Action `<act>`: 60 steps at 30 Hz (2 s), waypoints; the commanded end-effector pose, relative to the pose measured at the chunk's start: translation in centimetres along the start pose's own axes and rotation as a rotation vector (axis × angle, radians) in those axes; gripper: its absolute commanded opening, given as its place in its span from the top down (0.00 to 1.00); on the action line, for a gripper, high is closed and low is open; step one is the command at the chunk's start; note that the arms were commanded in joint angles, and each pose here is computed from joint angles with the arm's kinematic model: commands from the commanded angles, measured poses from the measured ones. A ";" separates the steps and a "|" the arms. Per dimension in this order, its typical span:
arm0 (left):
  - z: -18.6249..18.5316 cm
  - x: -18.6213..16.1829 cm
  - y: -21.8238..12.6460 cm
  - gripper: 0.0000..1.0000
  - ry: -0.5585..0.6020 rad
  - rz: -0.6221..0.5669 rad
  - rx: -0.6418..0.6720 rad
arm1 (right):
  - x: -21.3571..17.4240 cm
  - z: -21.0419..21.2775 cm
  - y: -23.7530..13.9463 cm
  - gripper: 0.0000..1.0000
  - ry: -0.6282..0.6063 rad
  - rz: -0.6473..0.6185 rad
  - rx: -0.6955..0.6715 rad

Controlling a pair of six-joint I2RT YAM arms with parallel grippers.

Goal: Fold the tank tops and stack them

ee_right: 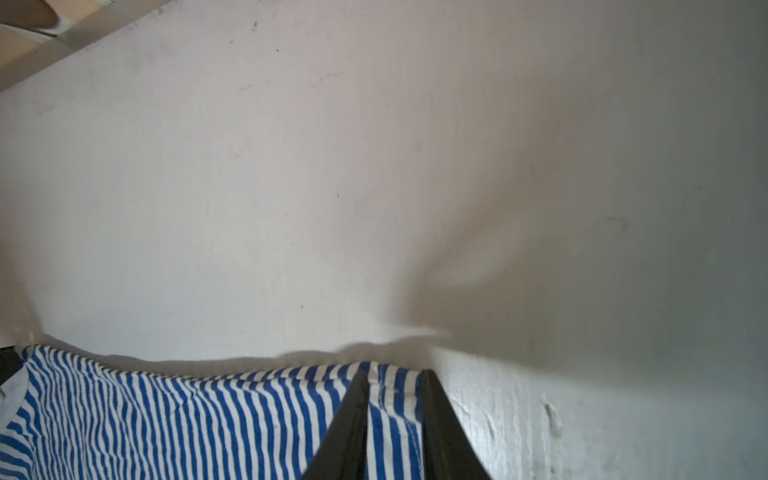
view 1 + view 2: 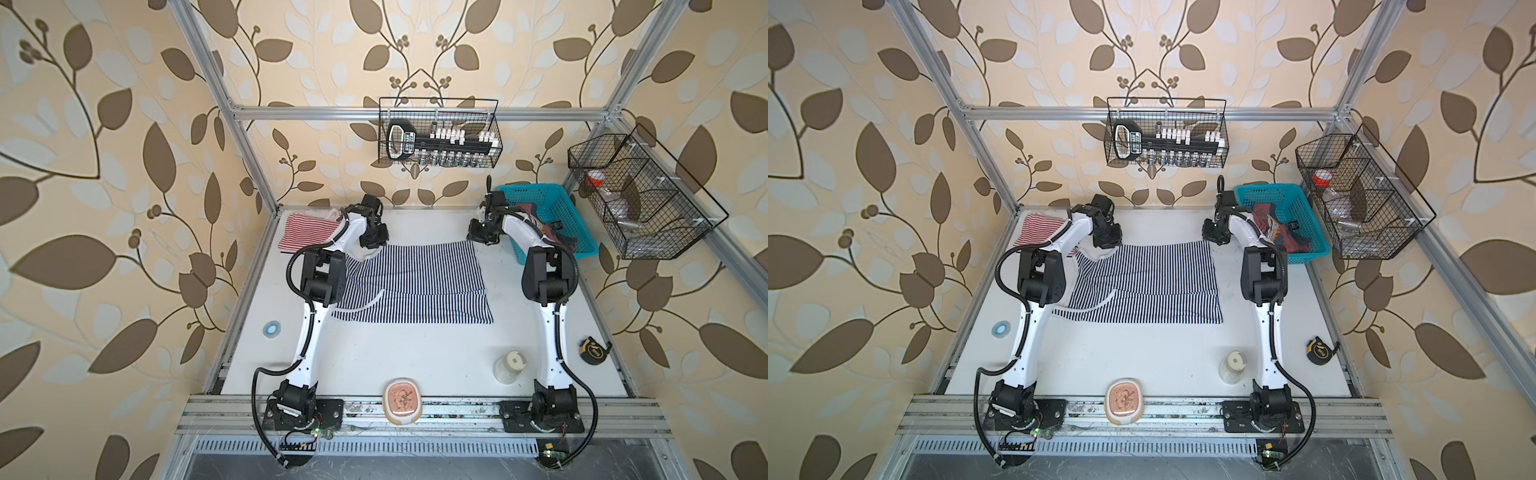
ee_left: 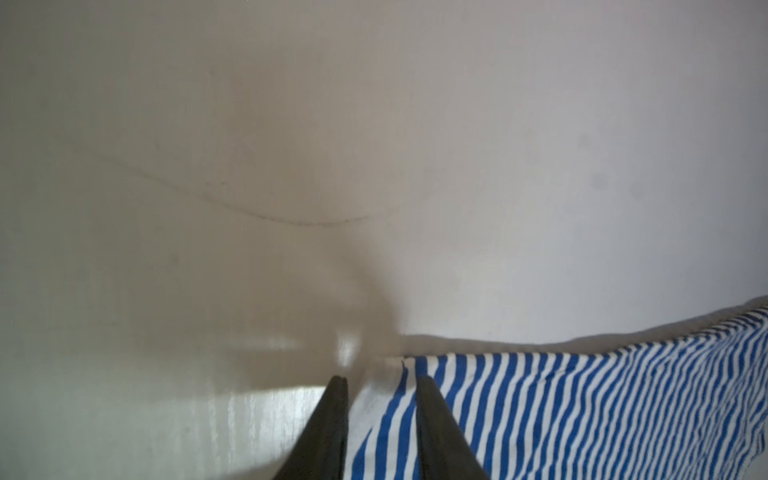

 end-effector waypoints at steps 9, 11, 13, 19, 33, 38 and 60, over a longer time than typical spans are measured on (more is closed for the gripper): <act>-0.5 0.5 -0.7 0.75 -0.005 -0.005 -0.027 | -1.2 -0.4 1.7 0.77 0.010 0.083 0.006; -0.5 0.5 -0.7 0.77 -0.005 -0.003 -0.027 | -1.1 -0.4 1.6 0.81 0.008 0.079 0.005; -0.5 0.5 -0.7 0.80 -0.005 -0.002 -0.029 | -1.1 -0.4 1.6 0.86 0.004 0.076 0.005; -0.6 0.5 -0.7 0.88 -0.009 -0.005 -0.029 | -0.7 -0.2 1.1 0.99 -0.001 0.060 0.013; -1.1 0.7 -2.3 1.00 -0.009 -0.043 -0.055 | -1.2 0.6 -1.8 1.00 -0.037 -0.016 0.053; -1.6 0.8 -4.1 1.00 0.003 -0.076 -0.080 | -1.4 1.0 -4.0 1.00 -0.043 -0.076 0.087; -0.3 -2.6 -7.2 1.00 0.016 -0.051 -0.084 | -6.3 1.4 -8.7 1.00 -0.093 -0.069 0.062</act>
Point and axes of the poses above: each gripper's point midway between its finger pads, its own y axis out along the fingers, its own z axis along the line the jaws close on, x = y × z, the point moved 9 cm from there along -y, back along the fingers, and after that the axes turned 11 degrees about -y, right-handed, at the moved point
